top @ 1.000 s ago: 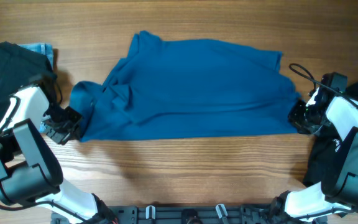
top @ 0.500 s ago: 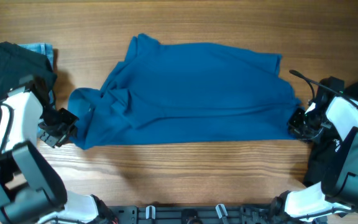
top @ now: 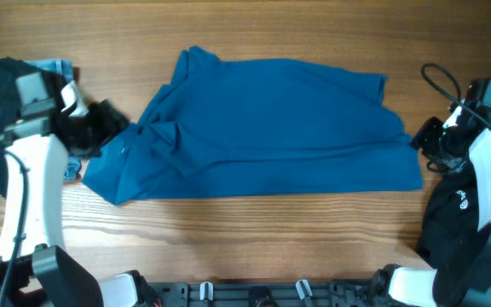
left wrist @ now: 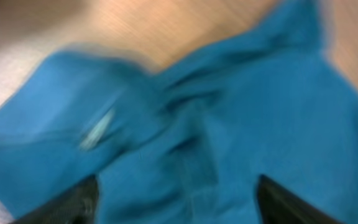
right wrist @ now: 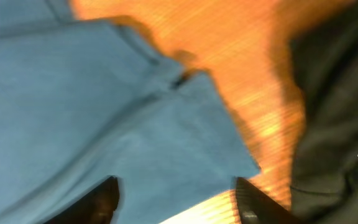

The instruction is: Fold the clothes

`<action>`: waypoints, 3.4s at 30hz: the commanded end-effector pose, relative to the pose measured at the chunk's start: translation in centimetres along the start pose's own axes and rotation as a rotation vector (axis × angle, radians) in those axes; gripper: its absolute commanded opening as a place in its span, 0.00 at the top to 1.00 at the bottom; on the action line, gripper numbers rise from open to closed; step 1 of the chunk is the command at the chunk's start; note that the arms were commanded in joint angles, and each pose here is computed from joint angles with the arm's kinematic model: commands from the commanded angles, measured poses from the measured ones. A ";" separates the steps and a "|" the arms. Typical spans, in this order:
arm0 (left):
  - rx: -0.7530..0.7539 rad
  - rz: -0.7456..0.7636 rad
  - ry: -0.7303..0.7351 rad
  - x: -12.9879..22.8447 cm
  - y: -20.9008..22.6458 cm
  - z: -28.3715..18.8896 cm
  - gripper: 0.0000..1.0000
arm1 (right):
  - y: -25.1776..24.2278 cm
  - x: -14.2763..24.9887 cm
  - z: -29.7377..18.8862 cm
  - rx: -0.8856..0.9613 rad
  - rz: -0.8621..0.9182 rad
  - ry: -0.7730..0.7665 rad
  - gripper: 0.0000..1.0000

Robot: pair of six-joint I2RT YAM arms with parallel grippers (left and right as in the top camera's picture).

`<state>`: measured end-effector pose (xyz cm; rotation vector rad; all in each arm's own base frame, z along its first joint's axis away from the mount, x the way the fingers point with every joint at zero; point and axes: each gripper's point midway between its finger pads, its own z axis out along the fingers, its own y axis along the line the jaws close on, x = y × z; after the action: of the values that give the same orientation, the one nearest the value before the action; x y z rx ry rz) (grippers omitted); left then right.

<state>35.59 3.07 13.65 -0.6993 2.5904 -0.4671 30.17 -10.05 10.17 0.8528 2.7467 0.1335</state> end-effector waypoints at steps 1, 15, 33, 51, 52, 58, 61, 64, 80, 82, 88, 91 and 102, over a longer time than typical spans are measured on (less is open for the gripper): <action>0.207 0.330 -0.042 0.1 -7.7 0.7 0.05 | 3.0 0.2 -1.6 -0.174 -0.093 -0.004 0.20; 0.268 0.321 -0.187 -4.6 -10.7 9.8 0.00 | 4.0 2.1 -1.9 -0.246 -0.120 0.071 0.17; 0.147 0.261 -0.150 -5.6 -6.2 19.0 0.33 | 3.7 2.6 -1.9 -0.232 -0.114 0.091 0.17; 0.154 0.248 -0.128 -5.1 -6.2 19.1 0.48 | 3.5 2.4 -1.8 -0.214 -0.117 0.082 0.17; 0.156 0.249 -0.131 -5.2 -6.2 19.0 0.36 | 3.4 2.4 -1.8 -0.213 -0.117 0.082 0.17; 0.166 0.252 -0.135 -5.2 -6.4 19.0 0.27 | 3.5 2.3 -1.8 -0.214 -0.117 0.078 0.17; 0.172 0.258 -0.130 -5.0 -6.8 19.1 0.67 | 3.5 2.3 -1.8 -0.214 -0.114 0.079 0.17; 0.177 0.268 -0.127 -4.7 -7.2 19.2 0.88 | 3.5 2.3 -1.8 -0.215 -0.115 0.077 0.17; 0.142 0.275 -0.147 -5.1 -6.7 19.2 0.36 | 3.4 2.4 -1.8 -0.213 -0.117 0.082 0.17; 0.137 0.275 -0.151 -5.2 -6.6 19.2 0.36 | 3.4 2.4 -1.8 -0.213 -0.116 0.082 0.17; 0.099 0.273 -0.184 -5.9 -6.1 19.2 0.39 | 3.4 2.5 -1.8 -0.209 -0.115 0.086 0.17; 0.078 0.271 -0.138 -4.7 -5.8 19.6 0.48 | 3.4 2.6 -1.8 -0.209 -0.112 0.089 0.17; 0.069 0.283 -0.085 -2.8 -5.9 20.9 0.96 | 3.3 2.8 -1.8 -0.206 -0.110 0.100 0.17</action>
<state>50.31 -4.25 0.62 -0.3250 2.4953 -0.4337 29.08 -5.52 11.22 0.6855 2.8129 0.4602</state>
